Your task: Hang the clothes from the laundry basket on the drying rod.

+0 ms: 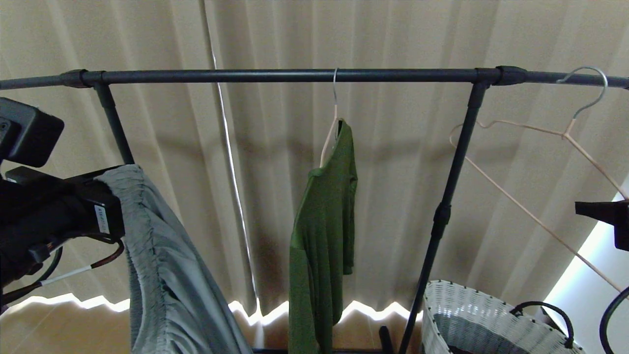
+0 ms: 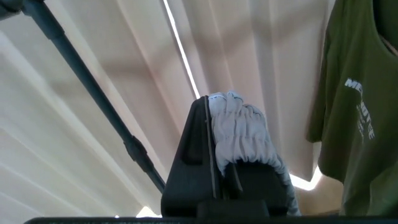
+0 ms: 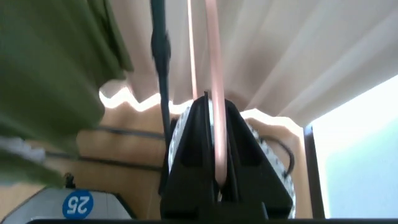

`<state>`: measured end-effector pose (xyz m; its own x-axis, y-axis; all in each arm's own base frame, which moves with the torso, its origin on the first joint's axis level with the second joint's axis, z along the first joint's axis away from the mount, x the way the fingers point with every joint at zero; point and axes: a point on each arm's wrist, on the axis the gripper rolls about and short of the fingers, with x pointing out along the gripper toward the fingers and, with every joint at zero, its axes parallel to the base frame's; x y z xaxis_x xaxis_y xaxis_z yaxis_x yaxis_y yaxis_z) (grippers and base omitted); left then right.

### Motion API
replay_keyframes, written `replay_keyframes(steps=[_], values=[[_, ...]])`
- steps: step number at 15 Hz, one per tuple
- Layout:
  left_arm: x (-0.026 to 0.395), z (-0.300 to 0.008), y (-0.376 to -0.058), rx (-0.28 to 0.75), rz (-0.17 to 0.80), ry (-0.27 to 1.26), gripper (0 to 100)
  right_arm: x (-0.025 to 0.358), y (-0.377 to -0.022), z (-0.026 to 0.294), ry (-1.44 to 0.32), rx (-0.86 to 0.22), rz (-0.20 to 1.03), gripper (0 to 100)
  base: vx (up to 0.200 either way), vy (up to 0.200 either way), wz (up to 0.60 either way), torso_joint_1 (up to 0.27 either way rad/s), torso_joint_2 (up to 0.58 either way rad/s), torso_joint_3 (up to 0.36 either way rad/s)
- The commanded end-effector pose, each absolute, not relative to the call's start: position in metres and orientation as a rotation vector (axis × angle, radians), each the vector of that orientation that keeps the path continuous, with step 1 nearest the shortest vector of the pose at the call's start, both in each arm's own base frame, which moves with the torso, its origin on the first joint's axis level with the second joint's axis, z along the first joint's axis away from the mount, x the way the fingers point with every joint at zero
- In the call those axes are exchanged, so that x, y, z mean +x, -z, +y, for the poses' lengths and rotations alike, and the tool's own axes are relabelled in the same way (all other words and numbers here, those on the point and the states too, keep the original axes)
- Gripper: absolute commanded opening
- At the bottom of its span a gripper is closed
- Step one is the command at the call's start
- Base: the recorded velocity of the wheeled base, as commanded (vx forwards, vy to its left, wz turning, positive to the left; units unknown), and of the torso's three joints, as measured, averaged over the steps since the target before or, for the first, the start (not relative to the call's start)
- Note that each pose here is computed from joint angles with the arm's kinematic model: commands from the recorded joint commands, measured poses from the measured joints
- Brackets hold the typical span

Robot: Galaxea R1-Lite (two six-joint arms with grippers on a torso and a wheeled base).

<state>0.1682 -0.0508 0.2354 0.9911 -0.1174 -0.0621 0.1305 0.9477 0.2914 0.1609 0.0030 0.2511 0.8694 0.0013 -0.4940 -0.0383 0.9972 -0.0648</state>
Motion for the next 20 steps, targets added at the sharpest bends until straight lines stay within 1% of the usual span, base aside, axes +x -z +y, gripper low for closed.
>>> replay_keyframes(steps=[1, 3, 6, 7, 9, 10, 12, 14, 17, 18, 20], values=[[0.168, -0.051, -0.235, 0.3, 0.044, 0.126, 0, 0.134, -0.241, 0.003, -0.022, -0.077, 0.507, 0, -0.2, 0.0, 0.0, -0.012, 0.0, 0.002], [0.168, -0.05, -0.235, 0.3, 0.045, 0.126, 0, 0.125, -0.229, 0.002, -0.024, -0.078, 0.533, 0, -0.2, 0.0, 0.0, -0.01, 0.0, 0.01], [0.168, -0.051, -0.234, 0.302, 0.047, 0.126, 0, 0.117, -0.222, 0.002, -0.027, -0.079, 0.539, 0, -0.2, 0.0, 0.0, 0.002, 0.0, -0.001], [0.168, -0.051, -0.234, 0.305, 0.046, 0.13, 0, 0.116, -0.223, 0.002, -0.03, -0.075, 0.532, 0, -0.2, 0.0, 0.0, -0.007, 0.0, 0.002], [0.168, -0.051, -0.234, 0.305, 0.047, 0.131, 0, 0.117, -0.227, 0.003, -0.041, -0.071, 0.478, 0, 0.0, 0.0, 0.0, 0.0, 0.0, 0.0], [0.169, -0.051, -0.234, 0.304, 0.049, 0.131, 0, 0.118, -0.227, 0.006, -0.08, -0.073, 0.436, 0, 0.0, 0.0, 0.0, 0.0, 0.0, 0.0], [0.171, -0.052, -0.232, 0.304, 0.061, 0.13, 0, 0.118, -0.228, 0.013, -0.165, -0.078, 0.4, 0, 0.0, 0.0, 0.0, 0.0, 0.0, 0.0], [0.178, -0.055, -0.229, 0.309, 0.084, 0.128, 0, 0.115, -0.227, 0.026, -0.281, -0.094, 0.398, 0, 0.0, 0.0, 0.0, 0.0, 0.0, 0.0], [0.19, -0.059, -0.242, 0.306, 0.075, 0.09, 0, 0.109, -0.228, 0.044, -0.443, -0.126, 0.388, 0, 0.0, 0.0, 0.0, 0.0, 0.0, 0.0], [0.196, -0.065, -0.25, 0.297, 0.087, 0.064, 0, 0.107, -0.228, 0.051, -0.503, -0.137, 0.388, 0, 0.0, 0.0, 0.0, 0.0, 0.0, 0.0], [0.21, -0.083, -0.258, 0.205, 0.107, 0.087, 0, 0.104, -0.224, 0.066, -0.614, -0.136, 0.417, 0, 0.0, 0.0, 0.0, 0.0, 0.0, 0.0]])
